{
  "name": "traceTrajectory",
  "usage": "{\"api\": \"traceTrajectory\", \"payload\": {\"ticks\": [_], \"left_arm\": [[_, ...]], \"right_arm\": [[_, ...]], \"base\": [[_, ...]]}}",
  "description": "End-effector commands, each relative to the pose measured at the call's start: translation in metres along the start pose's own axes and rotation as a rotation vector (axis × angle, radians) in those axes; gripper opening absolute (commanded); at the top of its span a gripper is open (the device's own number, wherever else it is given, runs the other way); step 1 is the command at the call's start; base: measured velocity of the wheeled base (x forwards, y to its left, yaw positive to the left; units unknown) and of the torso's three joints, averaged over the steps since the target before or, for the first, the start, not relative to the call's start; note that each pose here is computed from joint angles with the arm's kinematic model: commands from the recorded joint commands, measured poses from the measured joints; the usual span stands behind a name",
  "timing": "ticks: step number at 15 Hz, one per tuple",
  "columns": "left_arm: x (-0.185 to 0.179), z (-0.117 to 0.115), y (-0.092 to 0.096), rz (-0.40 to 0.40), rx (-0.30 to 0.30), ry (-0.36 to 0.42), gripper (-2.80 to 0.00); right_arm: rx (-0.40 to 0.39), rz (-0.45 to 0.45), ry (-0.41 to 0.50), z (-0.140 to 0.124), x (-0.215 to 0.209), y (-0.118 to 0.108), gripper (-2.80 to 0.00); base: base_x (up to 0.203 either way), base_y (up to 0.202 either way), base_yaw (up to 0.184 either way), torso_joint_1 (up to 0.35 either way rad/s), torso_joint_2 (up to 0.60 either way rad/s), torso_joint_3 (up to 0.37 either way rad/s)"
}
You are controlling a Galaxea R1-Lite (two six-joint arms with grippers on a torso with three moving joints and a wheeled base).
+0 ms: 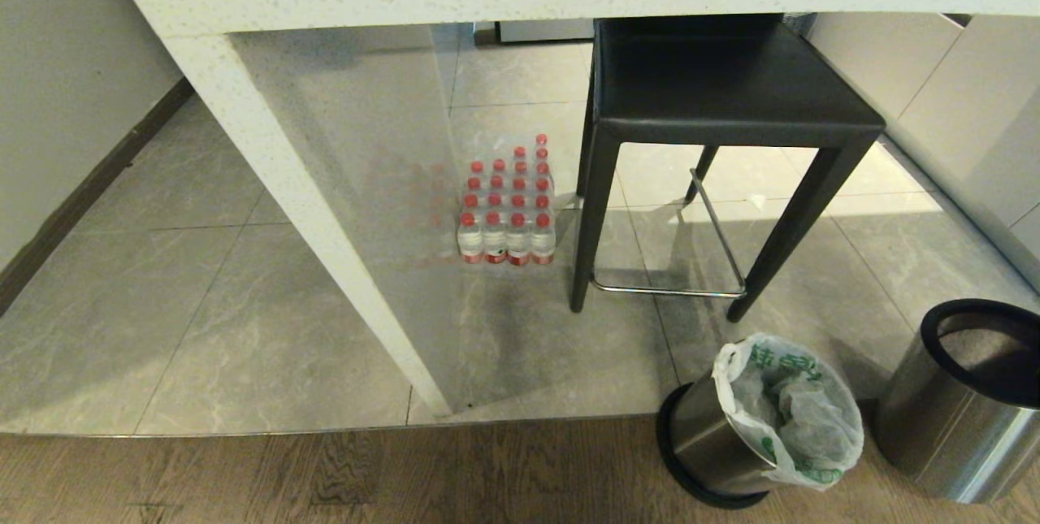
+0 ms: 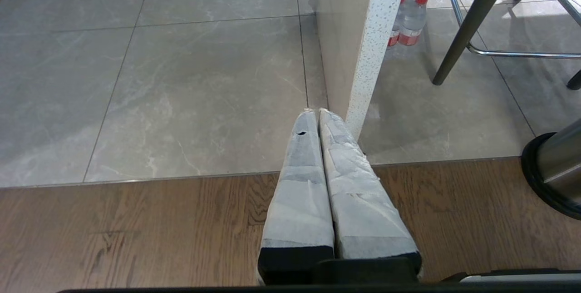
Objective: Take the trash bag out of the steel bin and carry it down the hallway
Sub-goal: Place the outer trash can on the ground
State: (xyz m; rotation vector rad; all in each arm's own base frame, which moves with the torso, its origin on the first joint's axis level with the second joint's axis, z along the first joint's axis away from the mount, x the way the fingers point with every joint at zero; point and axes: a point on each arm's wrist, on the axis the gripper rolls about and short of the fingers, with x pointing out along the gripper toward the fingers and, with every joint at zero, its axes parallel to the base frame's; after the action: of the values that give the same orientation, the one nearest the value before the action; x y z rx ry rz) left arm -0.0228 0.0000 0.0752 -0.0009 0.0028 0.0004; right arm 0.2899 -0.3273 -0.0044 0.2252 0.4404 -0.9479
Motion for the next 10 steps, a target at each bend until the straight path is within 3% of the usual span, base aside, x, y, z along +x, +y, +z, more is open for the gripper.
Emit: {"api": "traceTrajectory", "payload": {"ticks": [1,5,10], "left_arm": [[0.0,0.0,0.0,0.001,-0.001,0.0,-2.8],[0.0,0.0,0.0,0.001,-0.001,0.0,-2.8],[0.0,0.0,0.0,0.0,-0.001,0.0,-2.8]], "right_arm": [[-0.002,-0.01,0.053,-0.024,0.014,-0.004,-2.8],[0.007,-0.011,0.053,-0.023,0.014,-0.021,-2.8],[-0.03,-0.02,0.043,-0.019,0.011,-0.027,-2.8]], "base": [[0.0,0.0,0.0,0.0,0.0,0.0],[0.0,0.0,0.0,0.0,0.0,0.0],[0.0,0.0,0.0,0.0,0.0,0.0]]}}
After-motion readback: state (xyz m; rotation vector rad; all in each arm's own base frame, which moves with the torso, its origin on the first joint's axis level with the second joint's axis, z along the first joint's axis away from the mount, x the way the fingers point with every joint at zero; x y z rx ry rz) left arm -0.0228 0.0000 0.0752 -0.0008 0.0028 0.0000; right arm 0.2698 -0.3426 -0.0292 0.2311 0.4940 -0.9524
